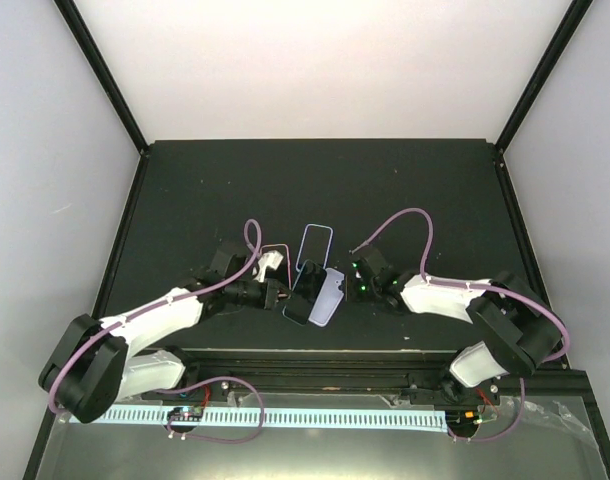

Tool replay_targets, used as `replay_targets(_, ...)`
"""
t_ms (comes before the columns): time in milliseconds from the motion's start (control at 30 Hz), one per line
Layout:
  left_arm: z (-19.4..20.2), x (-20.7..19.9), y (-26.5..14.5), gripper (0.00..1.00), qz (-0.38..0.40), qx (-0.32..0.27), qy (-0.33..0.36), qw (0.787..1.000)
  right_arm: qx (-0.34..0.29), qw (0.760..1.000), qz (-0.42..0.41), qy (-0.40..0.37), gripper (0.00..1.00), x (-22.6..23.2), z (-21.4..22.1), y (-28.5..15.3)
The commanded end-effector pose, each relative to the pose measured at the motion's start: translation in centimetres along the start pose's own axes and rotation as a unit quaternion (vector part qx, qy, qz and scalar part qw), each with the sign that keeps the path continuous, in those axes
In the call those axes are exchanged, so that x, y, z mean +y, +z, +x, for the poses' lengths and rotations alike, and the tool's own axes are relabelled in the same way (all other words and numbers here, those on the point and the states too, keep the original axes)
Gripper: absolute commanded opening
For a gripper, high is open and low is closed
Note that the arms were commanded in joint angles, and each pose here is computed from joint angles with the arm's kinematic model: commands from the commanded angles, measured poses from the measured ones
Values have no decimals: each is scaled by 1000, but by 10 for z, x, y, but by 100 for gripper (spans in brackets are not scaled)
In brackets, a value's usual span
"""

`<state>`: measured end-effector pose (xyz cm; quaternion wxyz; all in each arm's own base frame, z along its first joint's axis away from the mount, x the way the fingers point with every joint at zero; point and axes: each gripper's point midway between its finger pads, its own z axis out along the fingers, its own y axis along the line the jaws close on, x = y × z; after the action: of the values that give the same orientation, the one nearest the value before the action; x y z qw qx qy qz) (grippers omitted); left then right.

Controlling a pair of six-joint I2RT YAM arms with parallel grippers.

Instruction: Put the phone into the phone case

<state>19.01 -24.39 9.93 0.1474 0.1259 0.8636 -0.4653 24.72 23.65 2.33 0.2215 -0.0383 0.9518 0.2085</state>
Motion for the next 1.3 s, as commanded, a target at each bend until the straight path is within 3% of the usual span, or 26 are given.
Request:
replay_targets(0, -13, -17, 4, 2, 26, -22, 17, 999, -2, 1000, 12, -16, 22, -1, -6, 0)
replay_targets(467, -8, -6, 11, 2, -1, -13, 16, 1000, 9, 999, 26, -23, 13, -3, -5, 1)
replay_targets(833, -10, -14, 16, 1, 17, -15, 4, 1000, 12, 999, 12, -50, 12, 5, -8, -7)
replay_targets(1267, -18, -11, 33, 2, 17, -26, -53, 998, -24, 999, -36, 28, 44, 17, -13, -39)
